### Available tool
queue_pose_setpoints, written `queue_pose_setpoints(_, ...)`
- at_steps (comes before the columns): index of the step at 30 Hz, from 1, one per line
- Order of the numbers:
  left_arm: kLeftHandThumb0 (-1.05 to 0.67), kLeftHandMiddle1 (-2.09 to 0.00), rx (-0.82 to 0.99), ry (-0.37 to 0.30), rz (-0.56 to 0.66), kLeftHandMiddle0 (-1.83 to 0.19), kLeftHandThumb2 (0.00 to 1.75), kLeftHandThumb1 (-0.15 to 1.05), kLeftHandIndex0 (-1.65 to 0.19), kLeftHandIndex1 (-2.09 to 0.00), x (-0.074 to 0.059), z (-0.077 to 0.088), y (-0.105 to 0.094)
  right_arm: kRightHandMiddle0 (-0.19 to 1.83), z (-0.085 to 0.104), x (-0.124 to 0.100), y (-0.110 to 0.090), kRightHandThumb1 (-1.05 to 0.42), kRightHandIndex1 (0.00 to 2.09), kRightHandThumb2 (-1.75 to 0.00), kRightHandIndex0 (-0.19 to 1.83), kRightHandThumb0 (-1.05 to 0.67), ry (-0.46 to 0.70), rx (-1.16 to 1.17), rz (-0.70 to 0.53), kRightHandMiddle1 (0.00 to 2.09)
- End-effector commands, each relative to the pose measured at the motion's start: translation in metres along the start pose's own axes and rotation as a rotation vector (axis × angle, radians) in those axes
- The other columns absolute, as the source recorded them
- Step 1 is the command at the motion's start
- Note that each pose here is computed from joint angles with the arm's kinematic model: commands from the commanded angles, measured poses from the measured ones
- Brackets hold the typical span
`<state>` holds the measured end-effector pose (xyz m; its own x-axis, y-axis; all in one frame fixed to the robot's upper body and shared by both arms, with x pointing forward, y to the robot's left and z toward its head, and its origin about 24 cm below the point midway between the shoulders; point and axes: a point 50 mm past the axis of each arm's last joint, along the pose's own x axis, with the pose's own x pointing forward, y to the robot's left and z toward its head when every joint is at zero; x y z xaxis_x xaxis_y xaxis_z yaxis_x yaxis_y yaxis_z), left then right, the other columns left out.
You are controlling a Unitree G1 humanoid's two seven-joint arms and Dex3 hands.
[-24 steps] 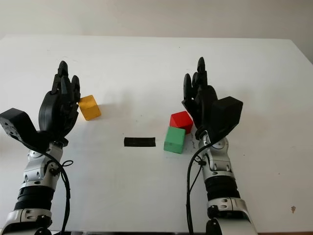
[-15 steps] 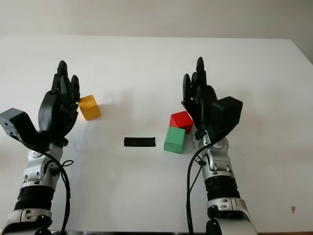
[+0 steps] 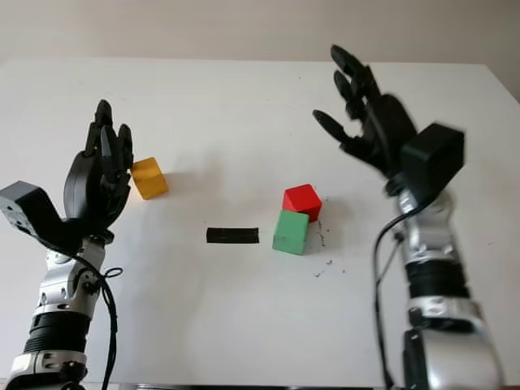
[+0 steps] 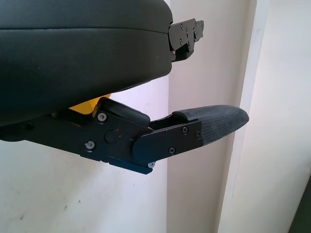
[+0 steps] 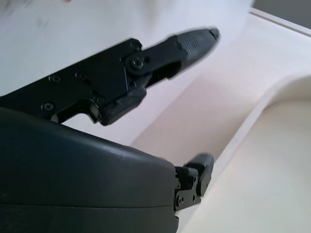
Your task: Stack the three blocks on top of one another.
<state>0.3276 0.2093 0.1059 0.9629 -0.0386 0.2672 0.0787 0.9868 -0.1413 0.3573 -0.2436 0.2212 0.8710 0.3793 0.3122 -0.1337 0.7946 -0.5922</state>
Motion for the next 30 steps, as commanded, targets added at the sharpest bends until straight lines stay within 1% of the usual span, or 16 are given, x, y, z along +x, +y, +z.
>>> queue_pose_setpoints(1, -0.76, 0.0, 0.002, -0.003, -0.002, 0.19, 0.67, 1.05, 0.19, 0.0, -0.003, -0.001, 0.0, 0.46, 0.006, -0.001, -0.009, -0.67, 0.11, -0.05, 0.4, -0.73, 0.015, -0.131, 0.072, 0.41)
queue_pose_setpoints(4, -0.77, 0.0, 0.003, 0.001, 0.004, 0.19, 0.67, 1.05, 0.19, 0.0, -0.004, -0.002, -0.001, 0.6, 0.015, -0.001, -0.023, -0.63, 0.07, -0.05, 0.44, -0.75, 0.044, -0.331, 0.147, 0.21)
queue_pose_setpoints(7, -0.76, 0.0, -0.002, -0.002, 0.002, 0.19, 0.67, 1.05, 0.19, 0.0, -0.004, -0.001, -0.002, 0.62, 0.022, -0.001, -0.03, -0.61, 0.06, -0.05, 0.42, -0.7, 0.075, -0.516, 0.246, 0.14)
queue_pose_setpoints(10, -0.76, 0.0, -0.002, -0.008, 0.002, 0.19, 0.67, 1.05, 0.19, 0.0, -0.005, 0.0, -0.002, 0.56, 0.026, 0.0, -0.028, -0.66, 0.02, -0.07, 0.34, -0.72, 0.124, -0.678, 0.353, 0.08)
queue_pose_setpoints(15, -0.76, 0.0, 0.001, -0.01, 0.005, 0.19, 0.68, 1.05, 0.19, 0.0, -0.005, 0.001, -0.002, 0.56, 0.025, -0.002, -0.019, -0.67, 0.04, -0.06, 0.33, -0.7, 0.103, -0.755, 0.433, 0.07)
queue_pose_setpoints(19, -0.76, 0.0, 0.002, -0.011, 0.007, 0.19, 0.67, 1.05, 0.19, 0.0, -0.005, 0.001, -0.002, 0.54, 0.021, -0.004, -0.008, -0.7, 0.04, -0.07, 0.32, -0.76, 0.075, -0.827, 0.473, 0.06)
queue_pose_setpoints(23, -0.76, 0.0, 0.004, -0.009, 0.007, 0.19, 0.68, 1.05, 0.19, 0.0, -0.006, 0.002, -0.003, 0.54, 0.016, -0.003, 0.008, -0.71, 0.04, -0.06, 0.31, -0.8, 0.032, -0.832, 0.454, 0.06)
queue_pose_setpoints(30, -0.76, 0.0, 0.004, -0.007, 0.011, 0.19, 0.67, 1.05, 0.19, 0.0, -0.006, 0.002, -0.003, 0.54, 0.007, -0.003, 0.022, -0.71, 0.06, -0.06, 0.33, -0.82, 0.004, -0.781, 0.438, 0.06)
